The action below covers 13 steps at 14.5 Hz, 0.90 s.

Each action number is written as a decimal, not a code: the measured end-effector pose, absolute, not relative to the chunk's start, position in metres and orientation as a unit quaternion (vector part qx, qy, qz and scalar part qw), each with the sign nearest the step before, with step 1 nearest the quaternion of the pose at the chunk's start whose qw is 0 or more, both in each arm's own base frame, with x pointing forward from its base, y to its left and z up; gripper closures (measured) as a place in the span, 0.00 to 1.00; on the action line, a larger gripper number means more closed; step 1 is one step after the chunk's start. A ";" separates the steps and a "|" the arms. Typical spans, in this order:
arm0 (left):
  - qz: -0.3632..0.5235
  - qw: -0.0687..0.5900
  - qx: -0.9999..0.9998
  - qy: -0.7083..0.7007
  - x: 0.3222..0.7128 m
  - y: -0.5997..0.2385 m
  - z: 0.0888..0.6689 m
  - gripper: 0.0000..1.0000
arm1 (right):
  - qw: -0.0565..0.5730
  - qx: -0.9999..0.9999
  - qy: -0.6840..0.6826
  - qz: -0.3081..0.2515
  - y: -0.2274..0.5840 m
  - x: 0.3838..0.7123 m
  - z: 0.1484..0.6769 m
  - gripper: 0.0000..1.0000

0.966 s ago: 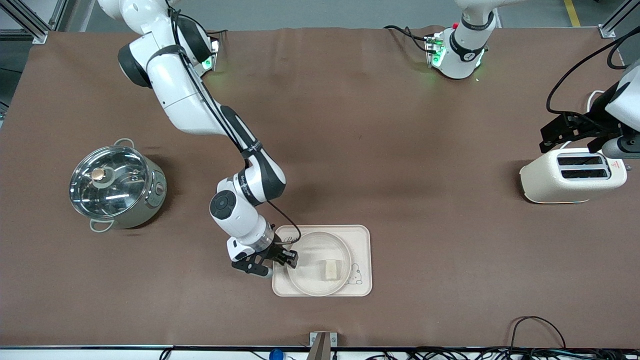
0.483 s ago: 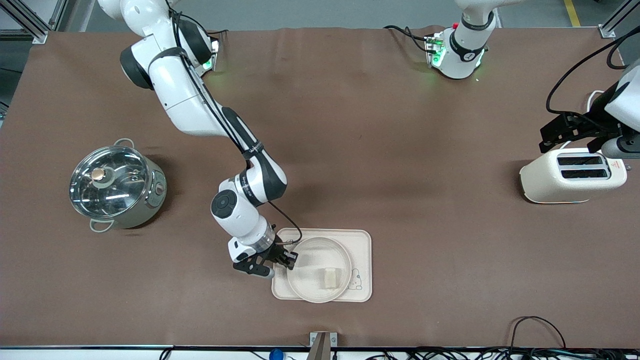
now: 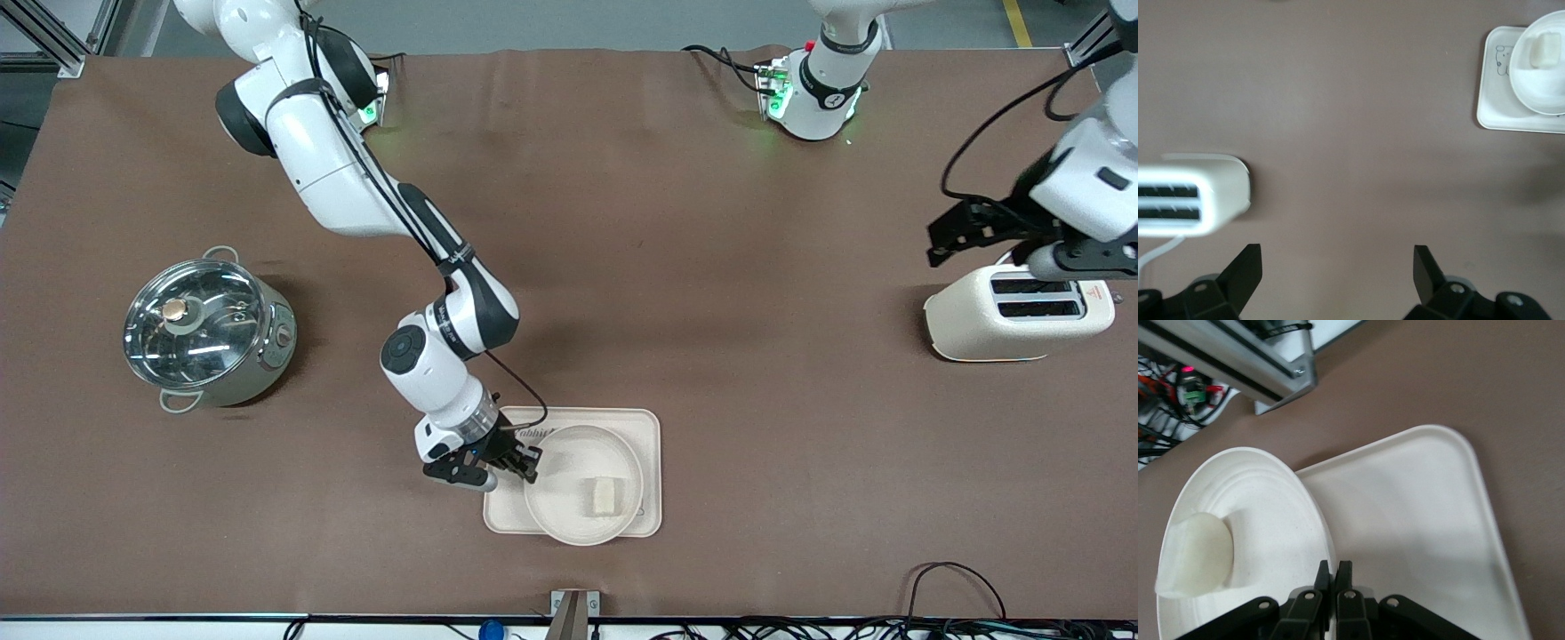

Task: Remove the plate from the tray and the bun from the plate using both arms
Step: 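Lift the plate off the tray with the right gripper while the left gripper advances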

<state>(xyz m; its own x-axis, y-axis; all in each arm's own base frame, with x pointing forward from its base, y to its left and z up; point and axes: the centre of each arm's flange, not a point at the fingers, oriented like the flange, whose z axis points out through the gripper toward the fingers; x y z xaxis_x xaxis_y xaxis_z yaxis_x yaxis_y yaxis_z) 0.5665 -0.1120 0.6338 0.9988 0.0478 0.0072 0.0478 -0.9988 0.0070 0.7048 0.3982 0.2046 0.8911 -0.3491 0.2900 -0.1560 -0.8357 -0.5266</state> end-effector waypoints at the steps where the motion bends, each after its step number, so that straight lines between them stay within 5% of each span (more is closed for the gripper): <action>1: -0.005 0.002 0.999 0.035 0.560 -0.130 0.632 0.00 | 0.267 -0.934 0.134 -0.196 0.408 0.691 0.202 0.94; 13: -0.032 -0.005 0.998 0.052 0.497 -0.289 0.581 0.00 | 0.241 -0.948 0.098 -0.181 0.384 0.508 0.164 0.94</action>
